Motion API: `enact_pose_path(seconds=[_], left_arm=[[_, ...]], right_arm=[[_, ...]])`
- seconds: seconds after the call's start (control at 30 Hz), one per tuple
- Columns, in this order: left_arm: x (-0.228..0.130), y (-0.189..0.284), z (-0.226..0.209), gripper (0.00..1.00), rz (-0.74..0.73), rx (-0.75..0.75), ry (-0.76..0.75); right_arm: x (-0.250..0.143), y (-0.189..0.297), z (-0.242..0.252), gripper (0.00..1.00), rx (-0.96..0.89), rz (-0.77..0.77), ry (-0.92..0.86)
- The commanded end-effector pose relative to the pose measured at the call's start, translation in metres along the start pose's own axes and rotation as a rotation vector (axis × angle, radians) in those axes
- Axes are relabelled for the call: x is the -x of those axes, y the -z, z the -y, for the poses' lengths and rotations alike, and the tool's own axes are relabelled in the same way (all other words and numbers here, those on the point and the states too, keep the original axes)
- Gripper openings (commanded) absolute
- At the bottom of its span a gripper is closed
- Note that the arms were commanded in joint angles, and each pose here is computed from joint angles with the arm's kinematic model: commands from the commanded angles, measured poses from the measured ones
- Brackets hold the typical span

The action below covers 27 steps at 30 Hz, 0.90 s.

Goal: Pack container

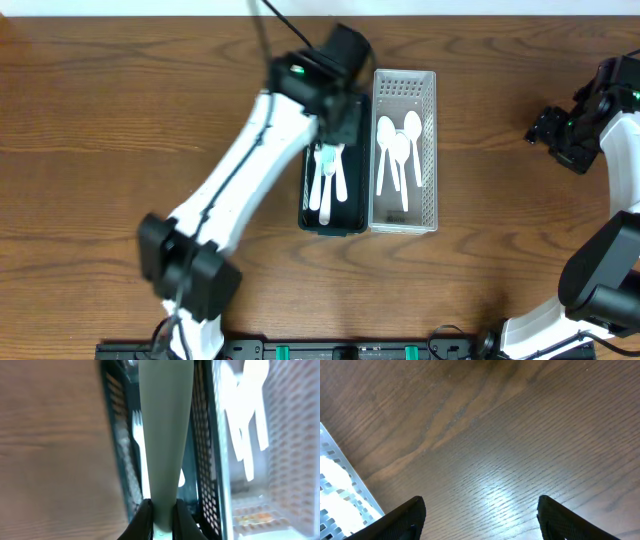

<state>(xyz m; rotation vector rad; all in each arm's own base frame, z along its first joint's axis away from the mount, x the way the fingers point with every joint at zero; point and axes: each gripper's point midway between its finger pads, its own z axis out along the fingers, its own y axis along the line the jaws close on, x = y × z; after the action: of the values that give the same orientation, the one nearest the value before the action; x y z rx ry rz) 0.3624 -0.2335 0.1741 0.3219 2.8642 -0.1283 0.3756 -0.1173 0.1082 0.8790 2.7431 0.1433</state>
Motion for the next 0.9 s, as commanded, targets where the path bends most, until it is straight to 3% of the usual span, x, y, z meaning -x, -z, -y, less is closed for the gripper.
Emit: enact_pose_path(seconds=[0.0,0.07,0.1,0.3,0.4,0.5,0.57,0.77,0.87], left_arm=[[-0.020,-0.049,-0.002,0.06,-0.126,0.053,-0.003],[-0.023,-0.061,-0.004,0.13,-0.154,0.064,-0.003],[-0.023,-0.066,-0.006,0.27,-0.162,0.068,0.002],[-0.010,-0.050,-0.022,0.54,-0.115,0.059,0.047],[0.002,-0.025,-0.030,0.57,-0.051,0.042,0.076],[0.009,0.004,-0.038,0.58,0.019,0.024,0.097],[0.011,0.023,-0.042,0.58,0.060,0.014,0.109],[0.001,0.080,-0.070,0.59,0.146,0.017,0.164],[-0.014,0.097,-0.103,0.63,0.139,0.104,0.213]], right_arm=[[-0.003,-0.005,0.003,0.75,-0.005,-0.017,-0.013],[-0.003,-0.005,0.003,0.75,-0.005,-0.017,-0.013],[-0.003,-0.005,0.003,0.75,-0.005,-0.017,-0.013],[-0.005,-0.005,-0.005,0.74,0.029,-0.027,-0.006],[-0.008,-0.005,-0.020,0.65,0.086,-0.037,0.008],[-0.011,-0.006,-0.046,0.36,0.171,-0.048,0.044],[-0.014,-0.010,-0.065,0.27,0.213,-0.051,0.080],[-0.041,-0.032,-0.123,0.24,0.266,-0.092,0.223],[-0.059,-0.048,-0.146,0.15,0.273,-0.125,0.286]])
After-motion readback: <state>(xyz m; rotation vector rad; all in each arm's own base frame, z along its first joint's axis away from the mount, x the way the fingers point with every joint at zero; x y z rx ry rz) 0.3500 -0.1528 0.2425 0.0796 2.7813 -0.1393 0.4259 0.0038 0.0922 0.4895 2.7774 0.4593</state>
